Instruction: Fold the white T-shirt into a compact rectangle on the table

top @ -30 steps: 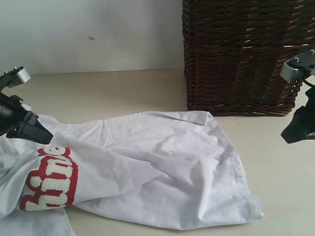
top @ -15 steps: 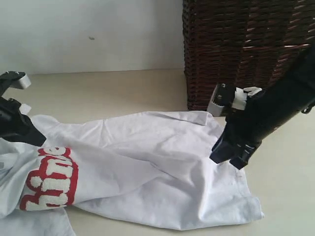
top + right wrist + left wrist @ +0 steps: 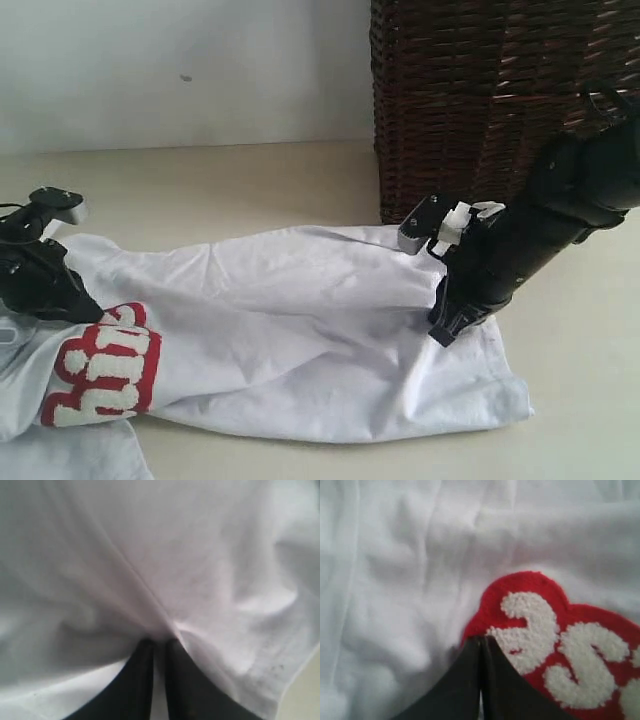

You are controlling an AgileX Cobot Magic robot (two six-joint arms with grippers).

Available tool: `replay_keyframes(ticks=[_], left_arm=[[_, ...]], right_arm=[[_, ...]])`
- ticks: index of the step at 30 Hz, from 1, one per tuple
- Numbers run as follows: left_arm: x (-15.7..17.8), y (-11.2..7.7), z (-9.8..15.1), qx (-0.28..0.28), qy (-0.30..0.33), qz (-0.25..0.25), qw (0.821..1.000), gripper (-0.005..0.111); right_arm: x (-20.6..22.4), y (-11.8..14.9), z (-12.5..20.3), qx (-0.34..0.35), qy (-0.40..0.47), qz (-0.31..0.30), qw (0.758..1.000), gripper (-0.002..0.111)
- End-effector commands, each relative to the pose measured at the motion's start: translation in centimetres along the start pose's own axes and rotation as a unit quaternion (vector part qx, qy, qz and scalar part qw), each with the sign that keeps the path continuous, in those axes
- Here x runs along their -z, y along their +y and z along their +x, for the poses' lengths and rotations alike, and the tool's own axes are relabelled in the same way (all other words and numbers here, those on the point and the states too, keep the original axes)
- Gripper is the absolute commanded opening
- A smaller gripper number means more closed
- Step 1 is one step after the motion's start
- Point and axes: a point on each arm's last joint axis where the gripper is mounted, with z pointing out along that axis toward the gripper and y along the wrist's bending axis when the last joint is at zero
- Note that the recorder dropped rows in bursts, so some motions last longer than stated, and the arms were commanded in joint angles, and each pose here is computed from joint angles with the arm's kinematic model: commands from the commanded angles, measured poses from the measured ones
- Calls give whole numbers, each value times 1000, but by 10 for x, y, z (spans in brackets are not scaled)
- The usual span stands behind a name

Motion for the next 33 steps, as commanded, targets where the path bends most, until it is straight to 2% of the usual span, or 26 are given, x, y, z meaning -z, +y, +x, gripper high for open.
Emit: replay_keyframes(ticks=[1,7,12,16,22,23,25,29,31,33], left_arm=[[-14,11,2,-5,-3,-41,999,0],[-32,28,7,-13,-5,-96,995,0],[-27,35,-3,-22,-25,-125,992,0],[-2,39,-31,-30,-72,-149,986,0],[56,37,-75,-49,-157,-187,968,0],[67,33,-81,-50,-168,-182,968,0],[91,15,-86,-60,-171,-136,974,0],[128,-41,-74,-100,-139,28,985,0],[138,-61,-64,-123,-120,65,983,0],[141,-77,-53,-131,-104,79,983,0]], right_arm=[[-27,-12,14,1,36,45,998,11],[-42,-15,25,23,76,50,996,11],[-28,-20,21,25,112,51,992,11],[-2,-27,7,9,134,62,989,11],[57,-29,-18,-6,163,51,985,11],[66,-27,-20,-10,170,43,984,11],[85,-22,-21,-10,178,34,983,11],[119,-14,-23,6,151,57,987,7],[133,-11,-24,10,135,68,988,4],[145,-8,-24,29,125,77,989,4]])
